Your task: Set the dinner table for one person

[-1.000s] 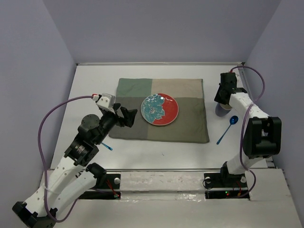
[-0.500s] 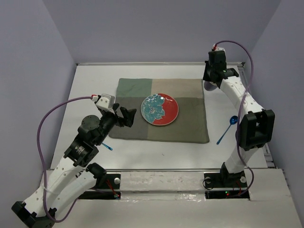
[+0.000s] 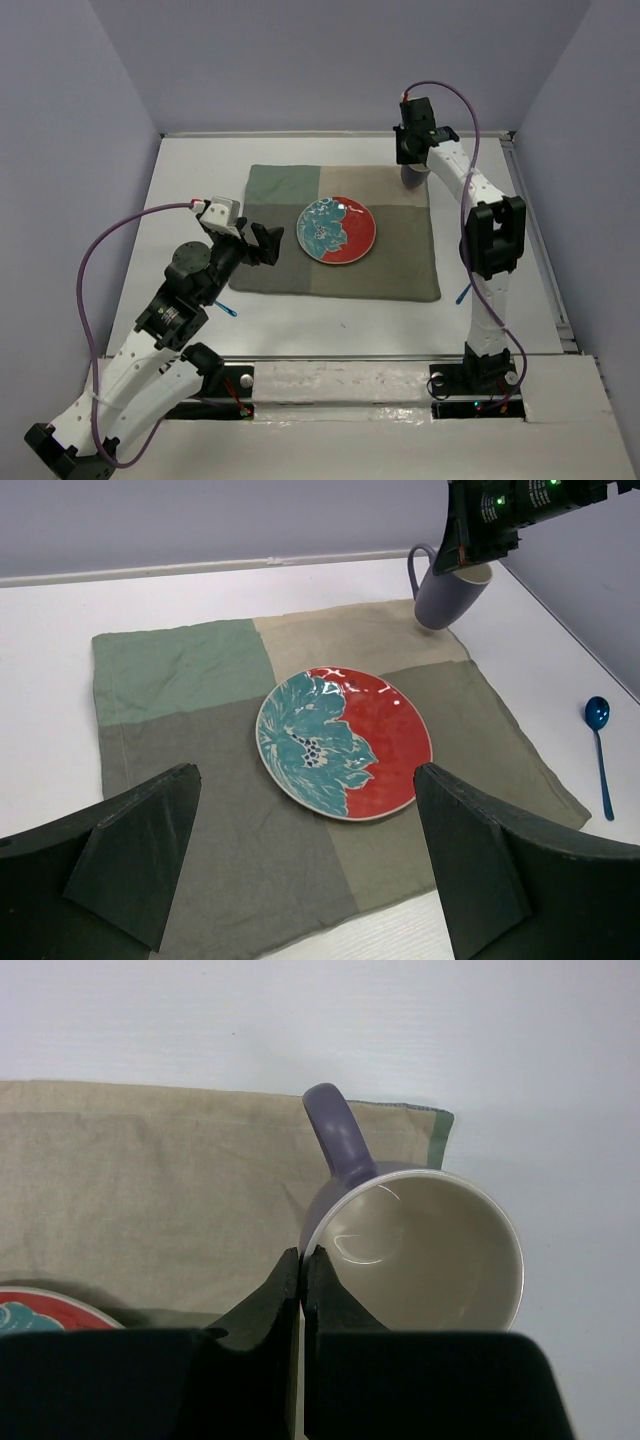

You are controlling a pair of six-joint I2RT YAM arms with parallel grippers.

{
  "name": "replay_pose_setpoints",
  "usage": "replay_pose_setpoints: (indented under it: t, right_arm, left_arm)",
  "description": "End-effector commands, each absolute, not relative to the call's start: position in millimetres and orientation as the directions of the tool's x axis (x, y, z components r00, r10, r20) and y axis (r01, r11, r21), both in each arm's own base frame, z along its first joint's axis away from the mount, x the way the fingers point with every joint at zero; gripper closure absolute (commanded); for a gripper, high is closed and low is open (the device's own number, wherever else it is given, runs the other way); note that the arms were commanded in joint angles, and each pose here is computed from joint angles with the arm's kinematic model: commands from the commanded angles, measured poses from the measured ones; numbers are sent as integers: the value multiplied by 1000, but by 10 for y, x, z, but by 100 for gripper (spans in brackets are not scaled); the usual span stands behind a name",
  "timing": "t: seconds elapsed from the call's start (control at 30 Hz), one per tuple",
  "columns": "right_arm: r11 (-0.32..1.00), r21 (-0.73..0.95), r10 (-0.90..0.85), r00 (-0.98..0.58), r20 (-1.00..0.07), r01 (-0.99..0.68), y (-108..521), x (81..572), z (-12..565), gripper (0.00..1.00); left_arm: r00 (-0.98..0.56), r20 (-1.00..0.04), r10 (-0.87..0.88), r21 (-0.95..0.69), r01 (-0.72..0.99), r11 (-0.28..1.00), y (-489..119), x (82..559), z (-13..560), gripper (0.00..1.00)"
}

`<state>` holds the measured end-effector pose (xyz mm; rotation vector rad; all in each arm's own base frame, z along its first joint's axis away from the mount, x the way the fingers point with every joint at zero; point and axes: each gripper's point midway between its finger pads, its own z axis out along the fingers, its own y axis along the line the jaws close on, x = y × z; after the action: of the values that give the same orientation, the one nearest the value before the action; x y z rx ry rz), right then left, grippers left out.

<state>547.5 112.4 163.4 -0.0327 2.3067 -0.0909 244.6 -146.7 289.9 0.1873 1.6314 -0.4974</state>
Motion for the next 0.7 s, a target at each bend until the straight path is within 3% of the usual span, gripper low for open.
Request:
replay_pose_setpoints:
  t: [0.0, 0.6, 0.67]
  right_arm:
    - [997, -77, -78, -550, -831, -24, 1233, 5684, 2266, 100]
    - [994, -105, -95, -620, -779, -20, 1272, 5887, 1655, 100]
    - [995, -104, -90, -621, -779, -13, 1271, 5900, 1636, 92]
  left_arm:
    - [-88, -981, -171, -192, 399, 897, -1444, 2475, 3010, 1]
    - [-96, -982, -163, -188, 397, 898, -1455, 2493, 2978, 1]
    - [-95, -982, -164, -189, 400, 897, -1458, 2489, 2982, 1]
